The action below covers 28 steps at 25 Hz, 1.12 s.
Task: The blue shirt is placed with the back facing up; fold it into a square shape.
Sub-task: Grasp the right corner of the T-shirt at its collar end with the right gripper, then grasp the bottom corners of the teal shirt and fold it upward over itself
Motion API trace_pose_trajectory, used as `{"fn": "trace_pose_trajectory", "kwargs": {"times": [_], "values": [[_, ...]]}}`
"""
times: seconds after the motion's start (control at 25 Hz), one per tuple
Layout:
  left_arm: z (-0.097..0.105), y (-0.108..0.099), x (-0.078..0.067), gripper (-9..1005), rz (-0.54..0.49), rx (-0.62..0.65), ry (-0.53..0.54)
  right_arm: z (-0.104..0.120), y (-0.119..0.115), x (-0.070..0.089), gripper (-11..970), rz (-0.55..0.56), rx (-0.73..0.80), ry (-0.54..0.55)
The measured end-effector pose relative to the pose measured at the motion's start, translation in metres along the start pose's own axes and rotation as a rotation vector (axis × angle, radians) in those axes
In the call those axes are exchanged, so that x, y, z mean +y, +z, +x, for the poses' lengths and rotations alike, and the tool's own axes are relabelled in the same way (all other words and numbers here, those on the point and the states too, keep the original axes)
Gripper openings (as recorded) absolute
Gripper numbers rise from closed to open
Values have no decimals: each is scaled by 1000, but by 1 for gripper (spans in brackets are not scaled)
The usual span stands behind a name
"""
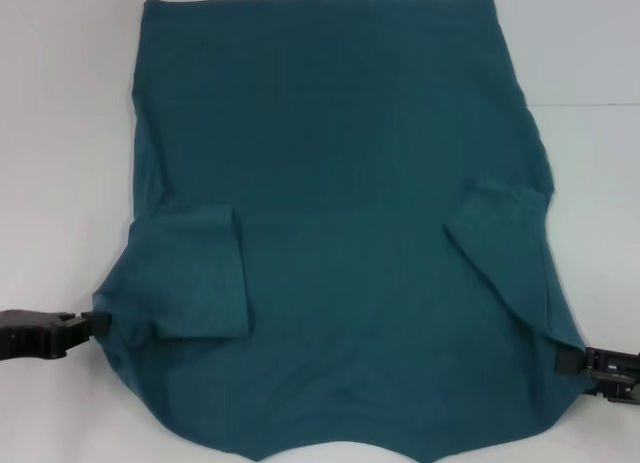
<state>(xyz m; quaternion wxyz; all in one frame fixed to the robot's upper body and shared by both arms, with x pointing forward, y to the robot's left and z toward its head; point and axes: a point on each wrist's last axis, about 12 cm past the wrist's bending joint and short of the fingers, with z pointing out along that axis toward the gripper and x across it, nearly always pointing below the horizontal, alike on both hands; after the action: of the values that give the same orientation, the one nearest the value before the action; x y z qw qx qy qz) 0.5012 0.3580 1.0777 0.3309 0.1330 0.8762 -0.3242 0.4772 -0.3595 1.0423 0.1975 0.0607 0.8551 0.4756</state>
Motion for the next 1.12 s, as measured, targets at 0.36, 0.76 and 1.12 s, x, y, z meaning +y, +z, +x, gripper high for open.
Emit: {"fn": "trace_pose_trajectory", "kwargs": {"times": [0.36, 0.76, 1.12], "values": [[0, 2, -1, 6, 6, 1, -1, 2, -4, 2, 861, -53, -43, -11], [-1, 1, 0, 6, 5, 1, 0, 3, -5, 0, 807, -35, -37, 0], [-1, 1, 0, 6, 6, 0, -2, 5, -10, -7, 632, 3, -72, 14]]}}
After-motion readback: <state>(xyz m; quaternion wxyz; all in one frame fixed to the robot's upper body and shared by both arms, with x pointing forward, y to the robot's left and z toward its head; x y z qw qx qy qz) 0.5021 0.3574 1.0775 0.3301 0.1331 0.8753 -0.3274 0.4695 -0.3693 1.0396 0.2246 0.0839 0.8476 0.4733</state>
